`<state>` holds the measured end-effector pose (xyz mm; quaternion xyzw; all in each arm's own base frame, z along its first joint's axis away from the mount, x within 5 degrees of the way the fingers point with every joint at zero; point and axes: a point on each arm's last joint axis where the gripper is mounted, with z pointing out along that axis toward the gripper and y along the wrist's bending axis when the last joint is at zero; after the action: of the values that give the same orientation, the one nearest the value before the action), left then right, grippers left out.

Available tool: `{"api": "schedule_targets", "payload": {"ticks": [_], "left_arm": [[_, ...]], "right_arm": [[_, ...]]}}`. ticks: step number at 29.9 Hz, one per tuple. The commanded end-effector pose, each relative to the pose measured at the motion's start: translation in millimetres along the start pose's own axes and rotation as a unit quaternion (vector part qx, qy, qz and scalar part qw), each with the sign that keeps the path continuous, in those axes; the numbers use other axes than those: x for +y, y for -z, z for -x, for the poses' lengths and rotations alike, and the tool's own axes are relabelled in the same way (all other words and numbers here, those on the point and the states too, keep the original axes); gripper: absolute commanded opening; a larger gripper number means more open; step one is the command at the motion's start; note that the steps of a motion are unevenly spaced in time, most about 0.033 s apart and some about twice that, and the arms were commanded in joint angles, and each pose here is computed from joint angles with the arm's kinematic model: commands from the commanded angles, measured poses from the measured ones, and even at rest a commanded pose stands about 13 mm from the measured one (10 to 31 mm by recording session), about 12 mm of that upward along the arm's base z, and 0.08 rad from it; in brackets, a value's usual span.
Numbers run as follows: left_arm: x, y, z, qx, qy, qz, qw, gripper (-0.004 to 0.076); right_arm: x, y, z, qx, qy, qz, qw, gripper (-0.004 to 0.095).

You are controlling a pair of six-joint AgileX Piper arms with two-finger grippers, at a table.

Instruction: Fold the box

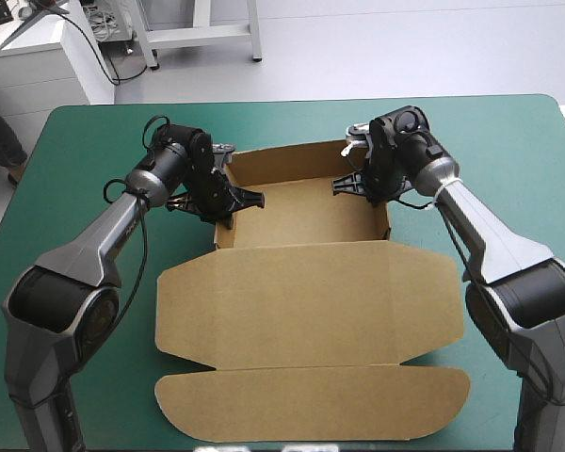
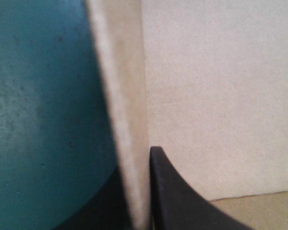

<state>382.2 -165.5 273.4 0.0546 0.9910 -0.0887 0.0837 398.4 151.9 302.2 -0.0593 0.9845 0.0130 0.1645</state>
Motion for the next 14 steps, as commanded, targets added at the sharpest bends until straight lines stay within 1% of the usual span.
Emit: {"api": "schedule_targets", "payload": {"ticks": [1, 6, 11, 13, 14], "left_arm": [[-20.2, 21.7, -4.6, -0.015, -0.019, -0.049, 0.998, -0.0008], [-20.8, 20.7, -1.3, -0.03, -0.028, -0.052, 0.998, -0.0008], [-21.4, 20.2, 0.1, -0.037, -0.039, -0.055, 0.997, -0.0008], [-21.4, 20.2, 0.1, -0.038, -0.04, -0.055, 0.997, -0.0006], [-21.4, 20.2, 0.3, -0.039, -0.04, -0.055, 0.997, 0.0]], "right_arm": [[10.1, 17.1, 0.2, -0.009, -0.002, 0.05, 0.999, 0.0], [14.3, 1.1, 0.7, 0.012, -0.006, 0.06, 0.998, 0.0], [12.3, -0.6, 1.4, 0.01, -0.002, 0.048, 0.999, 0.0008], [10.8, -0.7, 1.8, 0.008, 0.0, 0.039, 0.999, 0.0043], [10.8, -0.7, 1.8, 0.008, 0.0, 0.039, 0.999, 0.0082]]}}
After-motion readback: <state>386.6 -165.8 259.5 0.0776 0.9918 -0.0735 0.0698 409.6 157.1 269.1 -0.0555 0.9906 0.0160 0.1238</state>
